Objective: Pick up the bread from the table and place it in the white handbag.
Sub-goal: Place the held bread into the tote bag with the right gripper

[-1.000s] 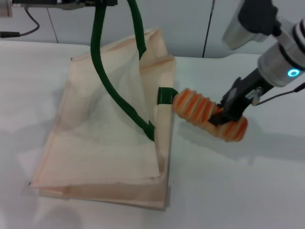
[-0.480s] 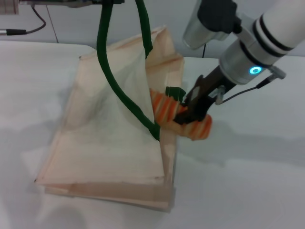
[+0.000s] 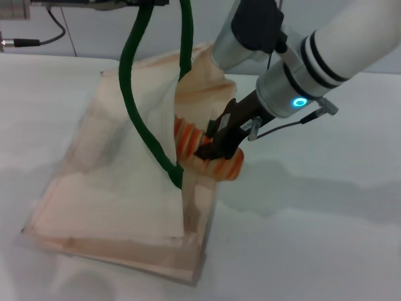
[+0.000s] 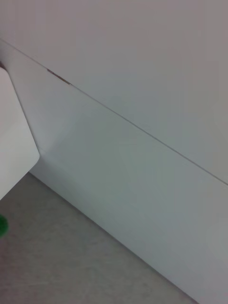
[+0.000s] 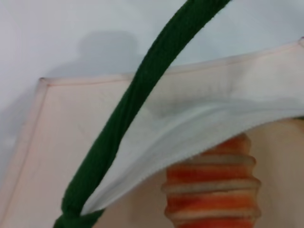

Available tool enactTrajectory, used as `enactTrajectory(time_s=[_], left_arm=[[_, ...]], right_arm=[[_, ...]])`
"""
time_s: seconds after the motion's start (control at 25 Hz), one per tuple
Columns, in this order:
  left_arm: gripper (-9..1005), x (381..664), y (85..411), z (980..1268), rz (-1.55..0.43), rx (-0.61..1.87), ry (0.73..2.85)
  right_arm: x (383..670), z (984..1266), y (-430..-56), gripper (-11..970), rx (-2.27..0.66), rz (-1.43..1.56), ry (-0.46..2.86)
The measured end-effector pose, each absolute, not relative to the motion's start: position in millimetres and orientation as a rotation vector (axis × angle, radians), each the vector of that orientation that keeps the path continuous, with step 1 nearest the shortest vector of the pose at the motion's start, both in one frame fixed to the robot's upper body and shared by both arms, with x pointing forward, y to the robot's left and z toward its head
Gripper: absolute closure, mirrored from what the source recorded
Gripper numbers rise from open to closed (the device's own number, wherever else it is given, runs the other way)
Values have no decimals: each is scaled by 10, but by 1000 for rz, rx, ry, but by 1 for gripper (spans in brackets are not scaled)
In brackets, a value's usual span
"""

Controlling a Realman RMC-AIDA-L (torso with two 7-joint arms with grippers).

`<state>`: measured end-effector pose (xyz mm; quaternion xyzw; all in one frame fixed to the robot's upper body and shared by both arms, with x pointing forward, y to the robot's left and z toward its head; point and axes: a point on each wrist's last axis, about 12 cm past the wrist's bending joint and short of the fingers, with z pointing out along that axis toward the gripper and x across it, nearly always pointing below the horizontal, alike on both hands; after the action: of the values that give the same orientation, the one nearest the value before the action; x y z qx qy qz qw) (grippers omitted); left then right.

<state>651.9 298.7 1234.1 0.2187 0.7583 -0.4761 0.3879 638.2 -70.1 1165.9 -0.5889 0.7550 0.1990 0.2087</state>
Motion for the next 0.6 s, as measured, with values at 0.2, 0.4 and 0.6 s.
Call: enactTrajectory(time_s=[0.2,0.4,0.6], left_arm=[[823,6521,2981,12341,-1212,556,1924],[821,6518,2987,12337,-1212,553,1922],[819,6525,2967,12347,-1216,557,1917]], right_arm=[[6389,11593,-689,720,-1581,566,2108],[6427,11565,-696,720,-1512,575,2114],[6425,11528,-701,725,-1501,571,2125]])
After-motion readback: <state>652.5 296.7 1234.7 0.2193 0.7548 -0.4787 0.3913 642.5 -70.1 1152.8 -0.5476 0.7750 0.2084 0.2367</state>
